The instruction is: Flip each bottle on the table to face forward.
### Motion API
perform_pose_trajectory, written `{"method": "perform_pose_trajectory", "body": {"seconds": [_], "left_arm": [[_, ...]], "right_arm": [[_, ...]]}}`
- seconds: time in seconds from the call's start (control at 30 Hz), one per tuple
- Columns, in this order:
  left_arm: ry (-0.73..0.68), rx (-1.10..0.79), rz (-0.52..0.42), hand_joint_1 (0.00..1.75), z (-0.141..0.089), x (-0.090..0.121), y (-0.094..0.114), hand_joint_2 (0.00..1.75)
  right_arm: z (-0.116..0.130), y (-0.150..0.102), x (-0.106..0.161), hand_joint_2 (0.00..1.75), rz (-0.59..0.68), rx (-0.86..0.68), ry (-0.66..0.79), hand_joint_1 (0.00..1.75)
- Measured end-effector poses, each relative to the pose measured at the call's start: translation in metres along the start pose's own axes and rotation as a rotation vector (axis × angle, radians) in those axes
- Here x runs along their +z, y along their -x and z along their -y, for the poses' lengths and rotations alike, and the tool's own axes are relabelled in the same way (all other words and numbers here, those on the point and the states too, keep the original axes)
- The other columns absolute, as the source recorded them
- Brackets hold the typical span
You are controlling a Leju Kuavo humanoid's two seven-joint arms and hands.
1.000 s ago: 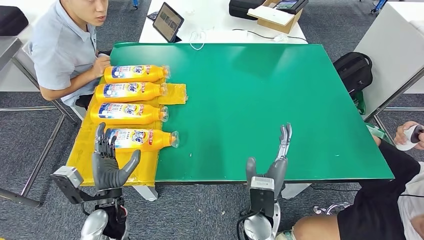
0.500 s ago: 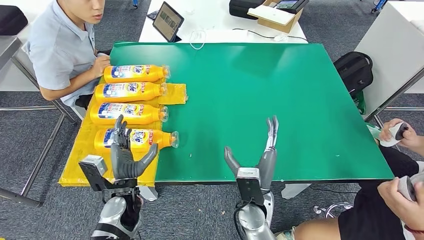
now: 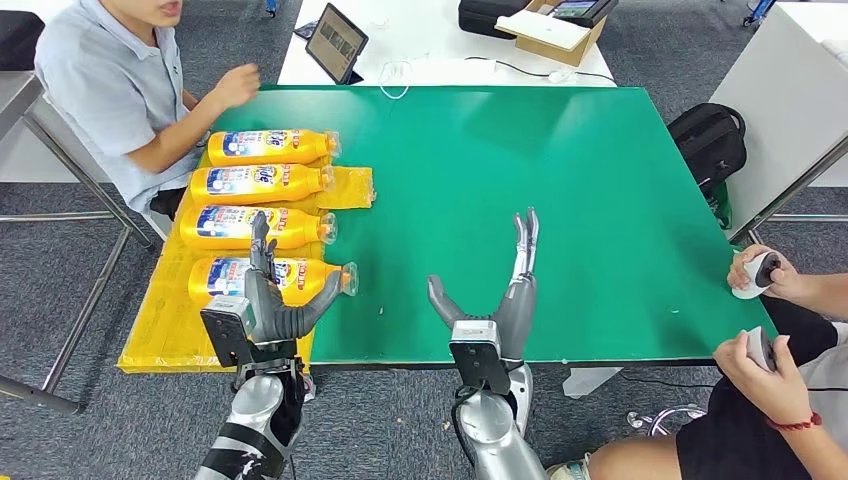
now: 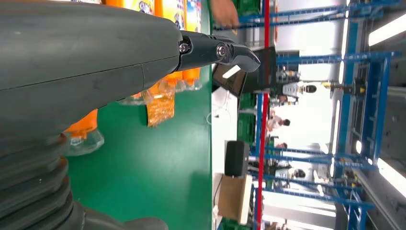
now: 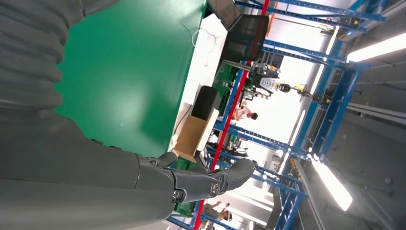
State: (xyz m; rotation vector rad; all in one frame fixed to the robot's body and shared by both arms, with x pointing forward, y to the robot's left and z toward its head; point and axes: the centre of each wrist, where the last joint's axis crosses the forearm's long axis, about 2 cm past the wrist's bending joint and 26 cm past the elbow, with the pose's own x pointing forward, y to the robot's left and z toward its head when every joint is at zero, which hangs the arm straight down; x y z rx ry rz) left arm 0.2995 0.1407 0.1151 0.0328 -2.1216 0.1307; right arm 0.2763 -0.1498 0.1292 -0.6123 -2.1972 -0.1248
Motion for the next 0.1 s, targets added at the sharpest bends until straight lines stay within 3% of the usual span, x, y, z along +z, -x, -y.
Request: {"method": "perform_pose_trajectory", "body": {"seconds": [0.1], "left_arm": [[-0.022,-0.012,0.001,0.00,0.0026,-0.0004,-0.0010,1.75]], "right_arm": [[-0.0024,0.0024,0.0007,1.75,-0.006,0.004,-0.013,0.00]]}}
